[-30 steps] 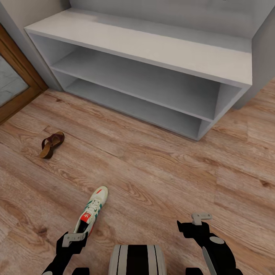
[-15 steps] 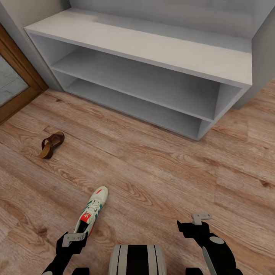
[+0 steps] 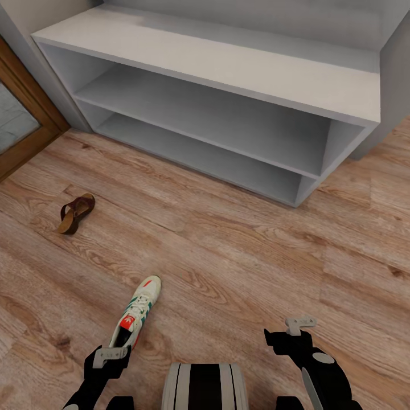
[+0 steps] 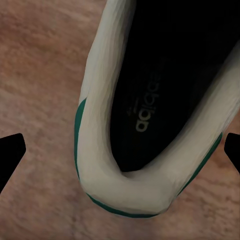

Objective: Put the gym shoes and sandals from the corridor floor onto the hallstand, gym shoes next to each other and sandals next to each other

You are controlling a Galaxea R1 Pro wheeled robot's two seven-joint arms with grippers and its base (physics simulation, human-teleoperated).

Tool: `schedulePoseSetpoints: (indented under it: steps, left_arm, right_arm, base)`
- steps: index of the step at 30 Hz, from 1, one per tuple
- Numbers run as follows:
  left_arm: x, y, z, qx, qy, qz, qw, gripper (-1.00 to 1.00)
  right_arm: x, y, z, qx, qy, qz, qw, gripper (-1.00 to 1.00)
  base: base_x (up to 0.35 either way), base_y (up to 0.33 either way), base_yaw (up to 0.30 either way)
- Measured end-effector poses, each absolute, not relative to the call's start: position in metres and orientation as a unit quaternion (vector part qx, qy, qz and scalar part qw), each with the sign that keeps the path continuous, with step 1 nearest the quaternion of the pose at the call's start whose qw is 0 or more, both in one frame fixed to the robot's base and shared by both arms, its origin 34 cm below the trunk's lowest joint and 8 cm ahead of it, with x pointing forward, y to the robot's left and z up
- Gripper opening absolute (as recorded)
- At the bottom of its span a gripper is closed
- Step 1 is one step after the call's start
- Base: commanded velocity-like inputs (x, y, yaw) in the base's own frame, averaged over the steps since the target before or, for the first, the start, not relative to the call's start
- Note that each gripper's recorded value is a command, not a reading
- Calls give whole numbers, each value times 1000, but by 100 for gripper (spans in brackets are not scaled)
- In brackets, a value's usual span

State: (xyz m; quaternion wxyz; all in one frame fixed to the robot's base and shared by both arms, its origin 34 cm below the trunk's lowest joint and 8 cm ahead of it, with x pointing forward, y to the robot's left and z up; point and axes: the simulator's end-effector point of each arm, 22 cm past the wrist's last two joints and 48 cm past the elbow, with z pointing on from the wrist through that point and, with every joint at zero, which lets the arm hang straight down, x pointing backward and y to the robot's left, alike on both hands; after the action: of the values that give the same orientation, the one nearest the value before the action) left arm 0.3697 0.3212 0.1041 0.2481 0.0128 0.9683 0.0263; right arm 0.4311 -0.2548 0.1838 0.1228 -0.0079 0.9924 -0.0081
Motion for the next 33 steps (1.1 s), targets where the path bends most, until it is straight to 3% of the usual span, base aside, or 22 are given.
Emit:
schedulePoseSetpoints:
  steps: [9, 17, 33]
  left_arm:
    - [370, 321, 104, 13, 968, 26, 248, 100]
    - [369, 322, 104, 12, 968, 27, 248, 100]
    - [368, 321, 103, 12, 969, 26, 247, 100]
  right_arm:
    - [431, -255, 184, -8, 992, -8, 123, 100]
    - [431, -255, 183, -8, 992, -8, 122, 100]
    - [431, -255, 183, -8, 992, -8, 122, 100]
  base:
    - [0, 0, -14]
    - [0, 0, -202]
    - [0, 0, -11]
